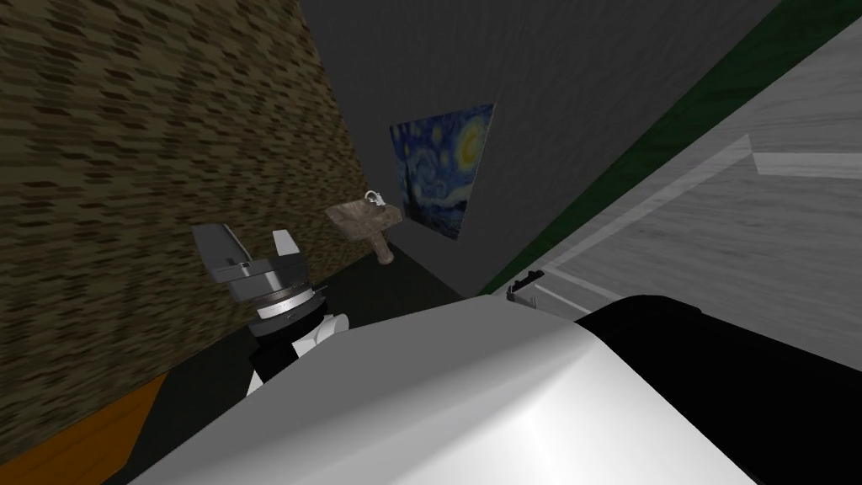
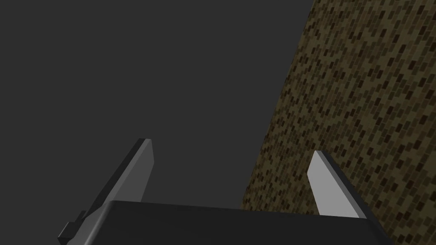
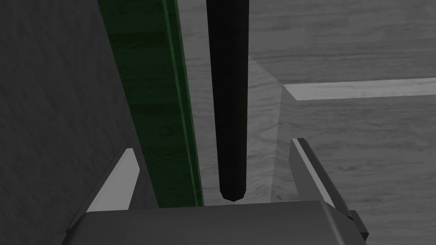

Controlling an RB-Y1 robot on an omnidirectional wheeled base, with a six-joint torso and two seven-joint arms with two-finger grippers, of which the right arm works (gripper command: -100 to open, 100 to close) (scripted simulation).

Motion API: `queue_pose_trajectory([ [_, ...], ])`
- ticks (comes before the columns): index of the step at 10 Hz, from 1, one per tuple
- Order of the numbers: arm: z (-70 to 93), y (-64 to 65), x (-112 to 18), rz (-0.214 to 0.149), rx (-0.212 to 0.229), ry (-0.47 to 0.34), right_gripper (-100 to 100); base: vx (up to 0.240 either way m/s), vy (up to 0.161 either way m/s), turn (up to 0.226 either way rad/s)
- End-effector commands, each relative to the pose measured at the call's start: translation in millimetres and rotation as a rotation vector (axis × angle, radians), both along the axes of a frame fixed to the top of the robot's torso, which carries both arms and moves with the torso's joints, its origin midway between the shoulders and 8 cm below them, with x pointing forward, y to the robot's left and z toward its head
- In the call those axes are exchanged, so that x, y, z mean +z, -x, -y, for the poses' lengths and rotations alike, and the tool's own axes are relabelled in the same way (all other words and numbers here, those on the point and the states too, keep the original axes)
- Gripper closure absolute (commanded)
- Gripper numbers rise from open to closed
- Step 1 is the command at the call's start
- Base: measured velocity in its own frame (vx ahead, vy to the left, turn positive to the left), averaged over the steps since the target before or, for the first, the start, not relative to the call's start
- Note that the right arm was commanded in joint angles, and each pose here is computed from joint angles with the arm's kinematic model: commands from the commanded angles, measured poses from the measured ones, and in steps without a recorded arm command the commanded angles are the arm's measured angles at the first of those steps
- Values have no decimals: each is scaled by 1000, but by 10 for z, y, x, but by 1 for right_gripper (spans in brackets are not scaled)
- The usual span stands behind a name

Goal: Pull the door open

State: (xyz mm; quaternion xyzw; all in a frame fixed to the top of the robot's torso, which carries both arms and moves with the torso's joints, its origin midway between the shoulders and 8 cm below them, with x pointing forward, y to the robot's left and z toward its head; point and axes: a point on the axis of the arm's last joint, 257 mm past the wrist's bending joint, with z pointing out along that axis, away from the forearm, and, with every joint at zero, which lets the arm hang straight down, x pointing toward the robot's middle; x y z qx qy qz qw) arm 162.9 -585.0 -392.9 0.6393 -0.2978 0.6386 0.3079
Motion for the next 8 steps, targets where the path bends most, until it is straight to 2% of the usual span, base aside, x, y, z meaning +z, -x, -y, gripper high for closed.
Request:
queue_pose_trajectory([
  [1, 44, -15, -4, 1, 17, -2, -100, 94, -51, -97],
  [8, 250, -52, 3, -3, 81, -3, -100, 101, -44, -96],
])
